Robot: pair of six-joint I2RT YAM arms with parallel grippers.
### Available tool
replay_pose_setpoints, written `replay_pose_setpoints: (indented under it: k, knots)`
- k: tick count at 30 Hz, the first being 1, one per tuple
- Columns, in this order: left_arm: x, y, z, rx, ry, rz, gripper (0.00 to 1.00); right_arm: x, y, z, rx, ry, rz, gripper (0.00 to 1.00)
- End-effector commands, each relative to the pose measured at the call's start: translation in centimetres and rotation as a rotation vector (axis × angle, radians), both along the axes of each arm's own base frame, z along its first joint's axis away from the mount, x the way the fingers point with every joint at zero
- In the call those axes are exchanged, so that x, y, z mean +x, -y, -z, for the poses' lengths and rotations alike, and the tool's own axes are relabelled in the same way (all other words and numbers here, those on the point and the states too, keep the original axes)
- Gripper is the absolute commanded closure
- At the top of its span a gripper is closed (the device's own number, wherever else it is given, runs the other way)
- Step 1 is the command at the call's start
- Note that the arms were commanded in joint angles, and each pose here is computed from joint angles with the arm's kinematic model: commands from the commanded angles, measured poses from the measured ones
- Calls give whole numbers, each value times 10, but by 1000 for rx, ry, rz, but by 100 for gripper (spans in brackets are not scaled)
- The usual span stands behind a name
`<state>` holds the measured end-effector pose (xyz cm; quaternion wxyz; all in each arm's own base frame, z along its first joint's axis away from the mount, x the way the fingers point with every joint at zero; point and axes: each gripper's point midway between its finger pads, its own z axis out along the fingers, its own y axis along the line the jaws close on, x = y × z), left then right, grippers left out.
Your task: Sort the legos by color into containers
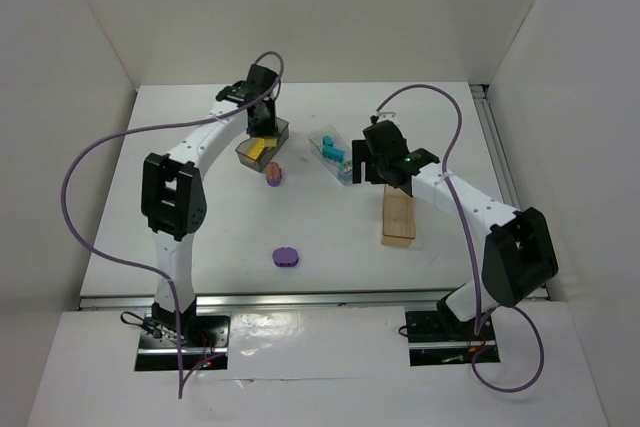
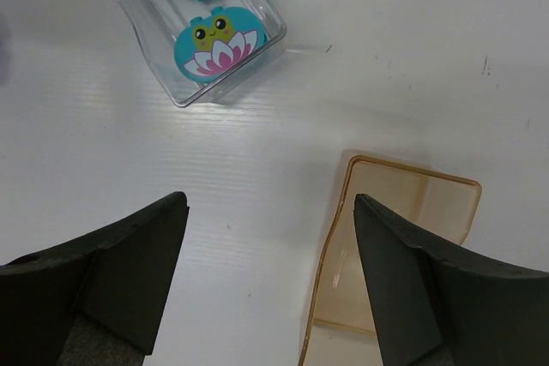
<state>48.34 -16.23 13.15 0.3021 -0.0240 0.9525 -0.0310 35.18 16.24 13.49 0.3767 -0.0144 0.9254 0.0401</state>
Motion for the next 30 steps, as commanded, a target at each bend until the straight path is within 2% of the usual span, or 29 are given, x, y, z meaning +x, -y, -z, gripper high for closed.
replay_pose_setpoints:
  k: [1, 6, 9, 10, 11, 13, 14, 15, 17, 21, 24, 30]
  knots:
    - [12, -19, -1, -2, 10, -66, 100, -10, -7, -14, -12, 37, -25, 15]
    - [33, -36, 14, -21, -32, -108, 99, -18, -30, -15, -6, 27, -80, 15]
    - [39, -32, 26, -19, -49, -94, 68, -39, -79, -23, 77, 21, -257, 13]
    - [39, -33, 26, -12, -49, -84, 54, -56, -102, -24, 141, -3, -369, 12]
    - [39, -31, 27, -17, -59, -79, 29, -75, -126, -23, 171, -12, -468, 12]
    - [39, -31, 20, -22, -46, -78, 18, -100, -160, -22, 228, -12, -631, 9]
    - [40, -28, 12, -38, -30, -70, 14, -120, -175, -9, 234, -66, -729, 8]
    - [40, -26, 5, -55, -21, -61, 10, -145, -191, 1, 194, -77, -848, 8]
    - [39, -29, -22, -67, 27, -42, 10, -169, -208, 20, 117, -110, -952, 6]
    - [31, -37, -75, -56, 126, -26, 8, -188, -213, 47, -9, -136, -1050, 2]
    - [22, -54, -116, -46, 198, -51, 8, -191, -213, 64, -91, -150, -1087, 1]
    - [4, -73, -155, -59, 259, -69, 8, -170, -217, 94, -200, -119, -1036, 0]
